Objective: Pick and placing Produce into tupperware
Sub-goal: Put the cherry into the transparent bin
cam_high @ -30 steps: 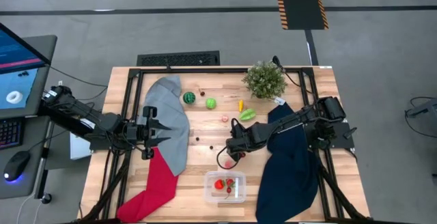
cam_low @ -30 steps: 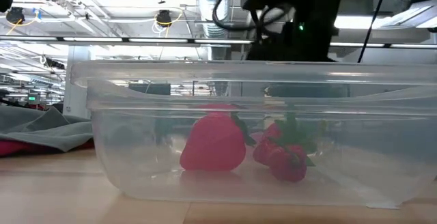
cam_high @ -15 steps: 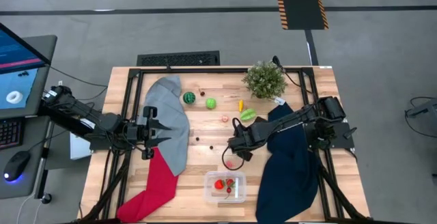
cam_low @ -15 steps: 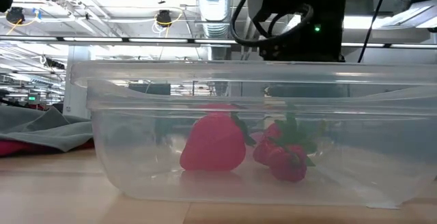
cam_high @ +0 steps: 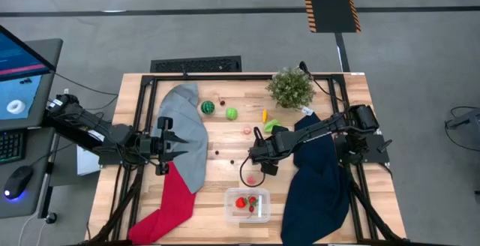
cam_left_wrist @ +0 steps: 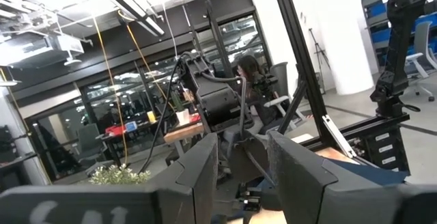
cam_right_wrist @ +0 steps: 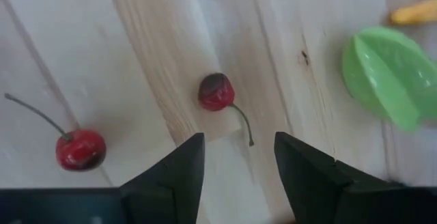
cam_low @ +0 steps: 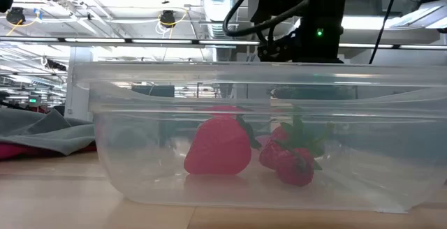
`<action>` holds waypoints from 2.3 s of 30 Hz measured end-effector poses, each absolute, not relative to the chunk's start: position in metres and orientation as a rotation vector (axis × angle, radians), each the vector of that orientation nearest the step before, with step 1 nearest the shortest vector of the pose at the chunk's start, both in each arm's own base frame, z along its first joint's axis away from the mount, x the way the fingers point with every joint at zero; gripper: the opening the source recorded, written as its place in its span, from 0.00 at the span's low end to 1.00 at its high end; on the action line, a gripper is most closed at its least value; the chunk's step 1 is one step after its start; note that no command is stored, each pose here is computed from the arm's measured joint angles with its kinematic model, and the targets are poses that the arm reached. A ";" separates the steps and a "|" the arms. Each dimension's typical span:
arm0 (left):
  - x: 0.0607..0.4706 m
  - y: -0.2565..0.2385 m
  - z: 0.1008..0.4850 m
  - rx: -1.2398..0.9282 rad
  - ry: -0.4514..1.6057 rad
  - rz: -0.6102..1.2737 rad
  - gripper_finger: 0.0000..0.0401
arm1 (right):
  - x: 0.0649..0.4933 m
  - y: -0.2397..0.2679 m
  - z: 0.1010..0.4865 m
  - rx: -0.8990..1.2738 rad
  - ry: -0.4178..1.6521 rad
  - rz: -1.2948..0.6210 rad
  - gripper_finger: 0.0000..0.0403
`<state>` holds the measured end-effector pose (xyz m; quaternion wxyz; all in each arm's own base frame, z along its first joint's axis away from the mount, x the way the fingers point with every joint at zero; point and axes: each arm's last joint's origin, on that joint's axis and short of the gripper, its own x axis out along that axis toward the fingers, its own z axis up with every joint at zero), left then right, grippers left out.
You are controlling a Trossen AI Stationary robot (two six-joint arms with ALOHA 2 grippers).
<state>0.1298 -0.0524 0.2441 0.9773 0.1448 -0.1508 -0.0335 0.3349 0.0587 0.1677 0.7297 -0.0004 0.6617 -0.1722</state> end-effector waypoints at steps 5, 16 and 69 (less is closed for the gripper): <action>0.130 -0.052 0.244 0.287 -0.300 -0.069 0.30 | 0.336 0.052 0.168 -0.011 1.475 -0.348 0.46; 0.130 -0.053 0.243 0.285 -0.303 -0.096 0.30 | 0.329 0.047 0.149 0.041 1.506 -0.279 0.36; 0.130 -0.054 0.243 0.276 -0.295 -0.110 0.30 | 0.335 0.014 0.149 0.003 1.516 -0.114 0.41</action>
